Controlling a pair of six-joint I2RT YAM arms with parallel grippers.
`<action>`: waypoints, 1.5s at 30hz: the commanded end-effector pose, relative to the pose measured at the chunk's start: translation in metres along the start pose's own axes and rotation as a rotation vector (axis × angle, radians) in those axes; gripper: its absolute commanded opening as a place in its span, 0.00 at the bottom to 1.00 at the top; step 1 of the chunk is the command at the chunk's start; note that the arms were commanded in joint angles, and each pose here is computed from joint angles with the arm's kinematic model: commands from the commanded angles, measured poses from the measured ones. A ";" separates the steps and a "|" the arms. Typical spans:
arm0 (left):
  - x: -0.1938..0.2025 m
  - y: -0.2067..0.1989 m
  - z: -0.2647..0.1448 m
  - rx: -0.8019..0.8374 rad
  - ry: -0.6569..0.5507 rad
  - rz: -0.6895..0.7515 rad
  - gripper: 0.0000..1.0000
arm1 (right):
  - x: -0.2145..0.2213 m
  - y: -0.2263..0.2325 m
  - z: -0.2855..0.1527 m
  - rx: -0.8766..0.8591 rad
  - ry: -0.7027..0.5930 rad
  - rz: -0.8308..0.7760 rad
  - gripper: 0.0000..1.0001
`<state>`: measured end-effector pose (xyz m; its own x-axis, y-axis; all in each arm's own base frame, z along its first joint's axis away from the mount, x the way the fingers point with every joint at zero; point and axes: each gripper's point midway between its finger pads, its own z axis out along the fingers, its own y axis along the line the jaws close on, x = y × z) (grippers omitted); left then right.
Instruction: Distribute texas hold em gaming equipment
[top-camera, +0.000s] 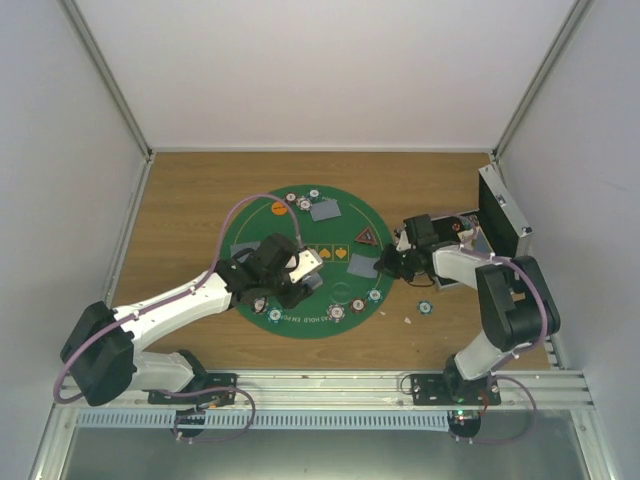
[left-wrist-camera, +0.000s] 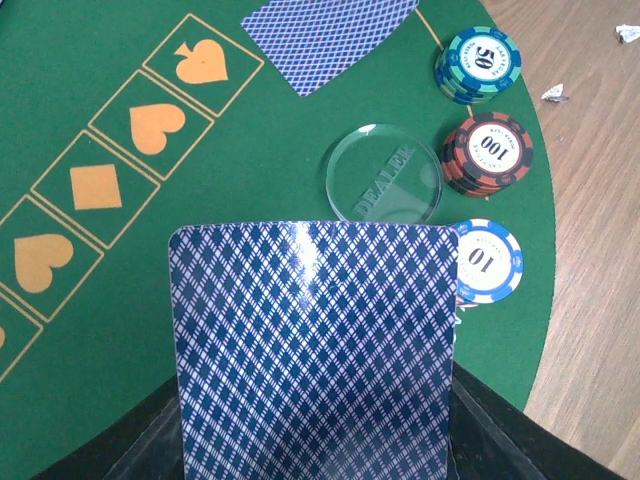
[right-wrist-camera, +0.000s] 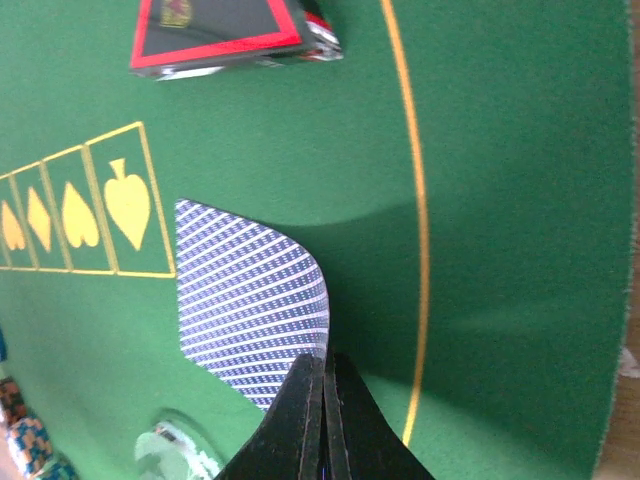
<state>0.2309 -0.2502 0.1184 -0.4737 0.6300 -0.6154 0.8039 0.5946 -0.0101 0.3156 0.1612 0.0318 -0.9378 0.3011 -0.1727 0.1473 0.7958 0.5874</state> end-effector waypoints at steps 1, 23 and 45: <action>-0.010 0.002 -0.005 -0.008 -0.055 -0.002 0.55 | 0.002 -0.018 0.005 0.068 0.015 0.015 0.01; -0.012 0.003 -0.005 0.008 -0.063 -0.001 0.55 | -0.027 0.023 -0.059 0.103 -0.064 -0.271 0.81; -0.011 -0.001 -0.009 0.028 -0.066 0.010 0.55 | 0.083 0.165 -0.013 -0.348 0.375 -0.653 0.84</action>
<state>0.2287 -0.2494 0.1159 -0.4773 0.6296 -0.6131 0.8115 0.5835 -0.0326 0.2672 0.3061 0.1282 -0.8666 -0.3623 -0.3432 -0.4957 0.5454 0.6759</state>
